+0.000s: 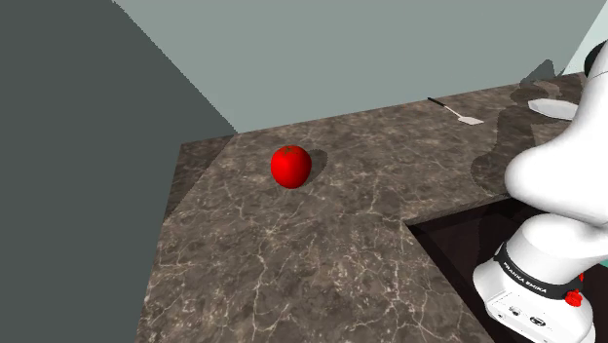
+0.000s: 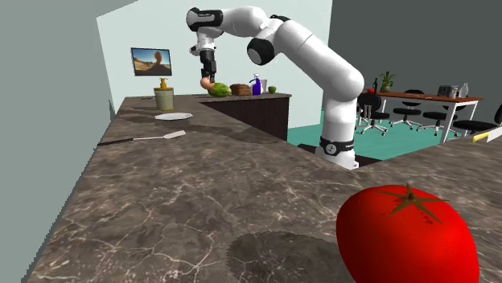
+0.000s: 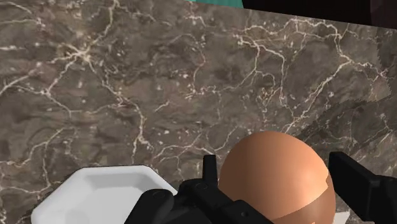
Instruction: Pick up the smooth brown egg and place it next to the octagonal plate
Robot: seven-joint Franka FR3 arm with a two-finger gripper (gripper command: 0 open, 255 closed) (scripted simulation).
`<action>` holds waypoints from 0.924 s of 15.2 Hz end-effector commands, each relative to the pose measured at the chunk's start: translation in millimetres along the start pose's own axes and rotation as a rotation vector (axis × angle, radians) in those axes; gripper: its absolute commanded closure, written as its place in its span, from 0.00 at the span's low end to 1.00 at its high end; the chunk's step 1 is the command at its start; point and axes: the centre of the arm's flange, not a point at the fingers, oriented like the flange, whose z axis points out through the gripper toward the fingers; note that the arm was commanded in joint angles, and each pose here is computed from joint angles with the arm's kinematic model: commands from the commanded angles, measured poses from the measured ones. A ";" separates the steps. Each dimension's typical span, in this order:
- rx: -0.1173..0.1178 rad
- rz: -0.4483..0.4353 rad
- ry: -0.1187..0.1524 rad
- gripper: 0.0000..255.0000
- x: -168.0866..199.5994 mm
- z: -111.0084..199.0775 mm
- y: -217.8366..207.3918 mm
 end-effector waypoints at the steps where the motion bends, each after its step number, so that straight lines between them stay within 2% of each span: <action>1: 0.006 -0.004 0.002 1.00 -4.5 2.2 11.3; 14: 0.006 -0.004 0.002 1.00 -10.4 67.7 31.0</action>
